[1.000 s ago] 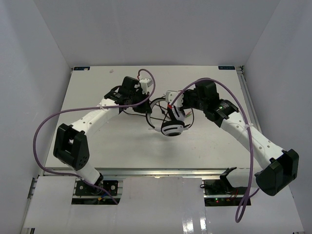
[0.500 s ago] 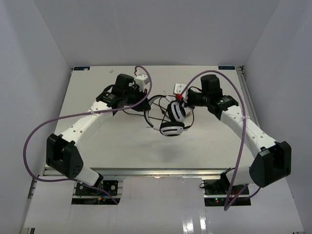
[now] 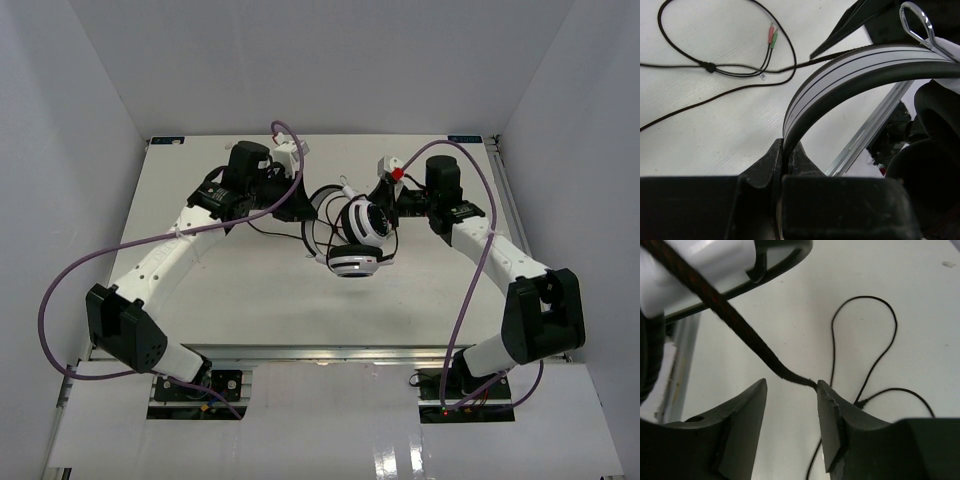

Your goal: Wrap the headphones

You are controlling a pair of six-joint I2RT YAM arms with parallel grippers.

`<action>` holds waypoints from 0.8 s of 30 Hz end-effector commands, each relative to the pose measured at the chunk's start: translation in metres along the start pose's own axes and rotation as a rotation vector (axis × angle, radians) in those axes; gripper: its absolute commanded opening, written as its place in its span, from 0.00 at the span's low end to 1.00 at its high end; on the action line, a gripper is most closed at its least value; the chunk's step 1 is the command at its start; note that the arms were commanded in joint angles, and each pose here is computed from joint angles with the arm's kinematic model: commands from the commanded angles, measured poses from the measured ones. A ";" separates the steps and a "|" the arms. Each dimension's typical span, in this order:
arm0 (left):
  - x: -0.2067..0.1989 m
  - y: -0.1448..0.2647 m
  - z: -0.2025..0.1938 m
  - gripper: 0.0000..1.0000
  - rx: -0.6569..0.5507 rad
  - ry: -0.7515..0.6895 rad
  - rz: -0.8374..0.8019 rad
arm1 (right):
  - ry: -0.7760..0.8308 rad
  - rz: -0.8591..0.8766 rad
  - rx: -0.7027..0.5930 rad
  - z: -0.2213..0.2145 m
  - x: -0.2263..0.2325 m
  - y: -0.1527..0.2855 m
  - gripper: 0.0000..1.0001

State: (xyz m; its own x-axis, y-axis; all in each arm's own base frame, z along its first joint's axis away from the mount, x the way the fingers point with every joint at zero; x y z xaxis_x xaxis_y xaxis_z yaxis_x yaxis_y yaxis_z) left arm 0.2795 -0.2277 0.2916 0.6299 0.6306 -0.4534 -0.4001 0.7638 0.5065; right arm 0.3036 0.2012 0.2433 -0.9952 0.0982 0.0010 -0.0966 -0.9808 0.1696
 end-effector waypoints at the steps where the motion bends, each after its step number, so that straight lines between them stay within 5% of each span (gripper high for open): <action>1: -0.046 0.042 0.047 0.00 -0.189 -0.003 -0.114 | -0.068 0.172 -0.148 0.020 0.017 -0.005 0.55; 13: -0.068 0.062 0.096 0.00 -0.318 0.091 -0.125 | -0.172 0.273 -0.308 0.023 0.030 -0.008 0.94; 20: -0.073 0.068 0.107 0.00 -0.351 0.108 -0.122 | -0.133 0.140 -0.301 0.013 0.016 -0.015 0.96; 21: -0.073 0.069 0.108 0.00 -0.355 0.106 -0.120 | -0.216 0.121 -0.278 0.010 0.016 -0.014 0.96; 24: -0.073 0.074 0.113 0.00 -0.372 0.103 -0.087 | -0.090 -0.057 -0.130 -0.007 0.005 -0.010 0.95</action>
State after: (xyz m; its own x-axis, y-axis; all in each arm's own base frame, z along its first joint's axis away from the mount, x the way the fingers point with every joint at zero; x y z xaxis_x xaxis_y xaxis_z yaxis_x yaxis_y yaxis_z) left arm 0.2850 -0.2365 0.4054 0.5872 0.5836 -0.5609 -0.5352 0.7998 0.2719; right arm 0.2884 0.2176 0.2343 -0.9399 -0.0194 0.3408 -0.0066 -0.9972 -0.0750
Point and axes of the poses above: each gripper's point midway between its finger pads, its own y axis back along the fingers, its own x axis along the line the jaws close on, z = x × y, the point moved 6 cm from there along y, back along the fingers, and after that the axes turned 1 degree about -y, right-handed, at the moved point
